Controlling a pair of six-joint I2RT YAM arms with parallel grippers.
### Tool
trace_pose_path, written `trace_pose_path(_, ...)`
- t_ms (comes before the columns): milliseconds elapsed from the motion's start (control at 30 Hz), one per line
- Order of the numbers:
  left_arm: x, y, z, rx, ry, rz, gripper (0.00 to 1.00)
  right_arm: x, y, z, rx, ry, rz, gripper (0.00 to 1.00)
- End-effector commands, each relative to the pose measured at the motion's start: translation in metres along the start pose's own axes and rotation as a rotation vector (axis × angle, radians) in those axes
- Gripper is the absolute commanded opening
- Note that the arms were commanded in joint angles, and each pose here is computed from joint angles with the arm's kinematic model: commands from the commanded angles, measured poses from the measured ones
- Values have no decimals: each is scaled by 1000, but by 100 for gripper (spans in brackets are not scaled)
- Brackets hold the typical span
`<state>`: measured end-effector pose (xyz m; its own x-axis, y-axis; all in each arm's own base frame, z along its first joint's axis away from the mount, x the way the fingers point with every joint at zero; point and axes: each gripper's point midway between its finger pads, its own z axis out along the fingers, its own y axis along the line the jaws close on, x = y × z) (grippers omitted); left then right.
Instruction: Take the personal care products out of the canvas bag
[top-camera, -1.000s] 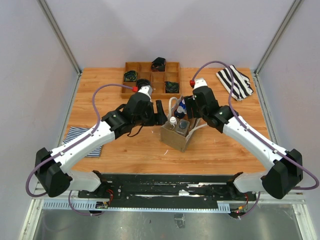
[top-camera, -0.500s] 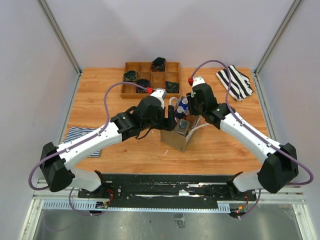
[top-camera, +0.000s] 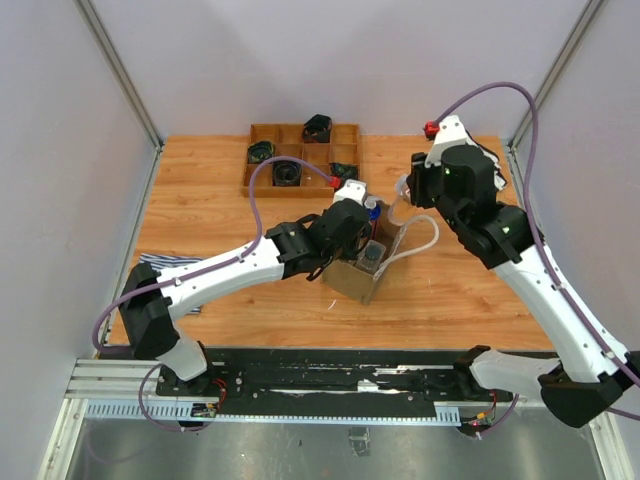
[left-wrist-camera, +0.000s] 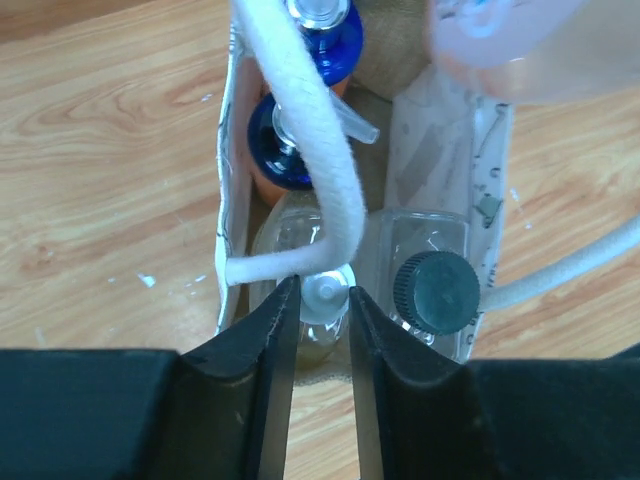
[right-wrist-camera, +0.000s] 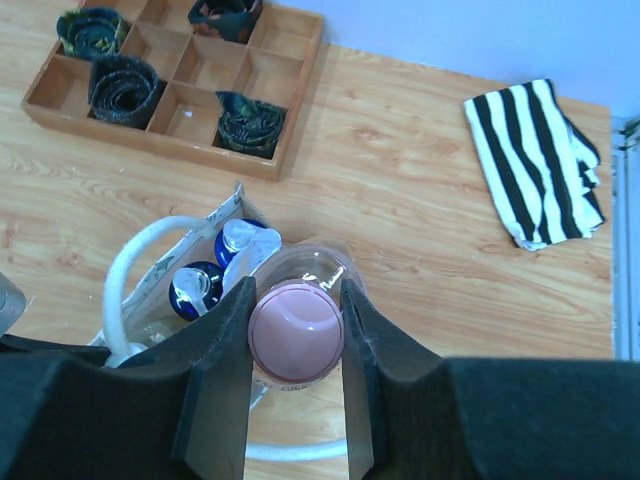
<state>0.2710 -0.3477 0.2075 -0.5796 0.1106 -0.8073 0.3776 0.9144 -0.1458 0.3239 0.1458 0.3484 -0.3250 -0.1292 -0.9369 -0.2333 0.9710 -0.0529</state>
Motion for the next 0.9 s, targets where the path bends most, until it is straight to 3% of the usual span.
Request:
trace_pose_path(0, -12, 16, -16, -111, -44, -29, 29, -37, -22, -25, 67, -128, 21, 1)
trace_pose_path(167, -41, 36, -52, -254, -151, -42, 42, -36, -25, -31, 68, -136, 24, 1)
trace_pose_path(300, -45, 26, -65, -241, -164, -11, 44, -40, -30, -39, 83, -153, 22, 1)
trace_pose_path(667, 3, 7, -20, -193, -52, 37, 45, -73, -60, -77, 187, -248, 17, 1)
trace_pose_path(867, 20, 12, 0, -258, -27, 67, 47, -92, -70, -102, 202, -305, 28, 1)
